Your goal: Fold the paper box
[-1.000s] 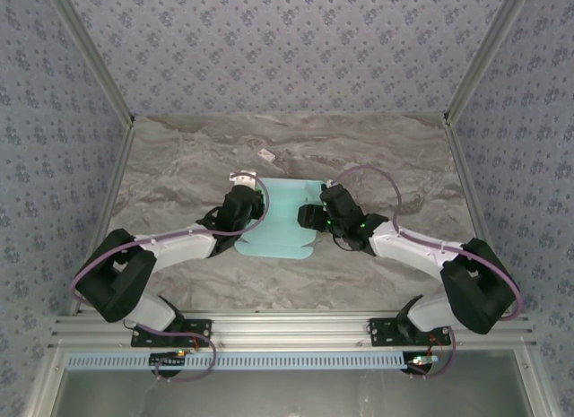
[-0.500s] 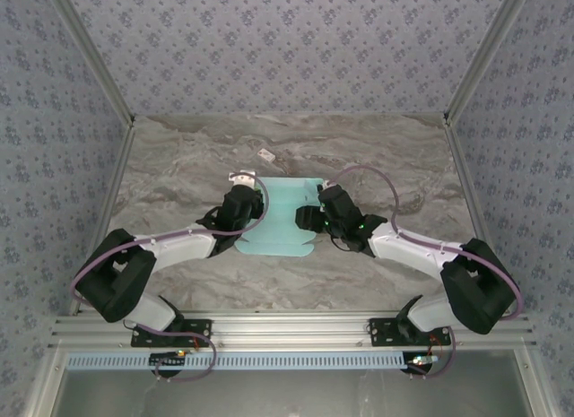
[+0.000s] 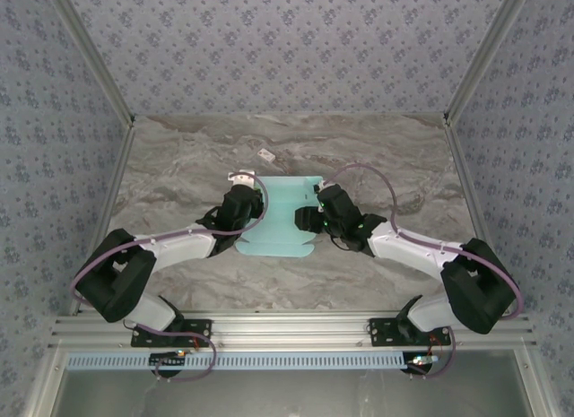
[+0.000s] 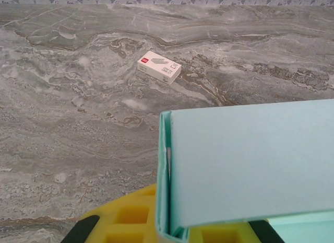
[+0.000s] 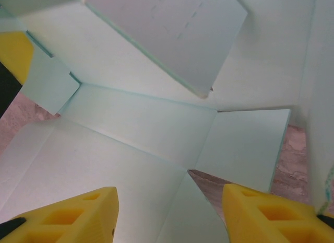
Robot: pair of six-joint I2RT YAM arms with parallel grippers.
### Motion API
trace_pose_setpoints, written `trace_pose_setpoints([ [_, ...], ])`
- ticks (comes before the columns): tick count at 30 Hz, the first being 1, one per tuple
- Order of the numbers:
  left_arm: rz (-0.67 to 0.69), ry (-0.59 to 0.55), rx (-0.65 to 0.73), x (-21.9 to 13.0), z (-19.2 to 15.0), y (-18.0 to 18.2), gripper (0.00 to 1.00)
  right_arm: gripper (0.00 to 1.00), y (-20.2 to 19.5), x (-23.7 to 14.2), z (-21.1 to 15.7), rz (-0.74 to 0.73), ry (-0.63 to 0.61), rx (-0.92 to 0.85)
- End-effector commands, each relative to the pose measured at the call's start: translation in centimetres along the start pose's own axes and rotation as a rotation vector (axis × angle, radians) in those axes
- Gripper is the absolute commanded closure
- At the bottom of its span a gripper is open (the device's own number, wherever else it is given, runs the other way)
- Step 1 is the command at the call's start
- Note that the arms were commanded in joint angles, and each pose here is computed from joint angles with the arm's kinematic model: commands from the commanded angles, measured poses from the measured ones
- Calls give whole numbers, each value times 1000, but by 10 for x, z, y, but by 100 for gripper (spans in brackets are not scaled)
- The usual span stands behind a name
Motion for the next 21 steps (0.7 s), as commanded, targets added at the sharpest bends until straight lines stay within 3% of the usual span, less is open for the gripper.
trace_pose_setpoints([
  [1,-45,-10,-3,-5,5,-9,99,43,9,-10,31,9,-85,-37],
  [12,-40,-11,-4,-4,5,-8,99,44,-26,-16,20,-169,-28,1],
  [21,-42,-10,-6,-5,4,-8,100,44,-19,-9,19,-108,-23,16],
])
Point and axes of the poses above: each hand's point on the last joint's axis, 136 mm out from that joint toward the fingers, its own x axis out along the fingers, its own y axis along the line the jaws close on, z = x × y, the point moved 1 cm from there along -x, back along the fingers, and after that the axes turned 2 degrees about -x, right-handed, at the moved point
